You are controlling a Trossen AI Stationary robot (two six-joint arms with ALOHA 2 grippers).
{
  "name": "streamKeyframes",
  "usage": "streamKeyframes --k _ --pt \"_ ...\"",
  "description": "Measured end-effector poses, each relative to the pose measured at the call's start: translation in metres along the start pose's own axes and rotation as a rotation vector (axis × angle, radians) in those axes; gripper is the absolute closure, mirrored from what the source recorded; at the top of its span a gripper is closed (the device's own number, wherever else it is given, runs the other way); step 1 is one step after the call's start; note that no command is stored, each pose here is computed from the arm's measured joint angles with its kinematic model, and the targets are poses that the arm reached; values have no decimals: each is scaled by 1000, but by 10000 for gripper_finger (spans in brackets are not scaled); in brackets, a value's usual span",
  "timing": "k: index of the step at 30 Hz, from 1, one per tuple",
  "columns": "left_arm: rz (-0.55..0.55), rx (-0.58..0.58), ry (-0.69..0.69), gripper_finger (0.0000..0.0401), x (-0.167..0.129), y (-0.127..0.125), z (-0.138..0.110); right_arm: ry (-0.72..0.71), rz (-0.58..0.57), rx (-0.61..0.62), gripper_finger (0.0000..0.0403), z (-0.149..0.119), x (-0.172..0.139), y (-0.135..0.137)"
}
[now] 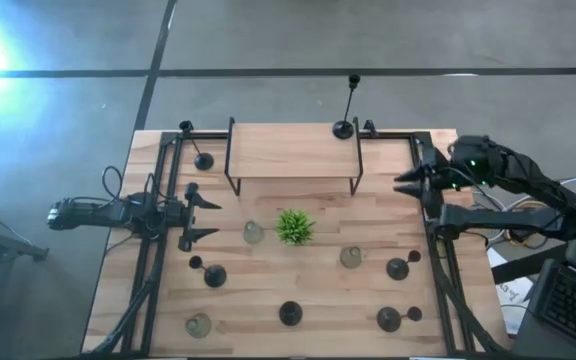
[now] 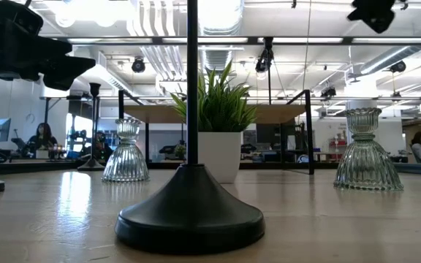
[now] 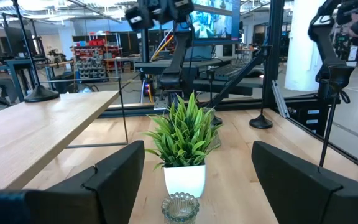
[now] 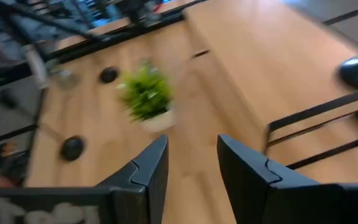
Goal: Pick & Place candle stick holders
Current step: Align the black candlestick holder with the black candlestick holder on the shelf
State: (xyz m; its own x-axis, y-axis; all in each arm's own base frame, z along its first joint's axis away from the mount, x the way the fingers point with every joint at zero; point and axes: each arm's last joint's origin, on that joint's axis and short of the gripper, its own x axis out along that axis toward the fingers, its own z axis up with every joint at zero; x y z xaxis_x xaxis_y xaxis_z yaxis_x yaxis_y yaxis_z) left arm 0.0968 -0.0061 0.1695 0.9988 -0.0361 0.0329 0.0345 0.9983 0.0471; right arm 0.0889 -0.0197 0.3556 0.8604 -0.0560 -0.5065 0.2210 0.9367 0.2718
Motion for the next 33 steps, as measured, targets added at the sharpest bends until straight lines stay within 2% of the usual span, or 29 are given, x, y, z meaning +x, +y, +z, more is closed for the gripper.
streamKeyframes --k 4,10,15,21,25,28,33 --pt "0 0 0 101 0 0 0 54 81 29 296 -18 3 6" --pt "0 0 0 101 0 0 0 208 166 109 323 -51 17 11" --pt "0 0 0 101 0 0 0 323 206 154 344 -69 29 18" --pt "0 0 0 101 0 0 0 347 227 109 366 -74 36 40" --pt "-1 0 0 101 0 0 0 324 273 27 374 -78 41 63" --pt "0 0 0 101 0 0 0 318 250 -42 375 -87 44 80" --pt "-1 0 0 101 0 0 0 359 224 -43 376 -102 43 102"
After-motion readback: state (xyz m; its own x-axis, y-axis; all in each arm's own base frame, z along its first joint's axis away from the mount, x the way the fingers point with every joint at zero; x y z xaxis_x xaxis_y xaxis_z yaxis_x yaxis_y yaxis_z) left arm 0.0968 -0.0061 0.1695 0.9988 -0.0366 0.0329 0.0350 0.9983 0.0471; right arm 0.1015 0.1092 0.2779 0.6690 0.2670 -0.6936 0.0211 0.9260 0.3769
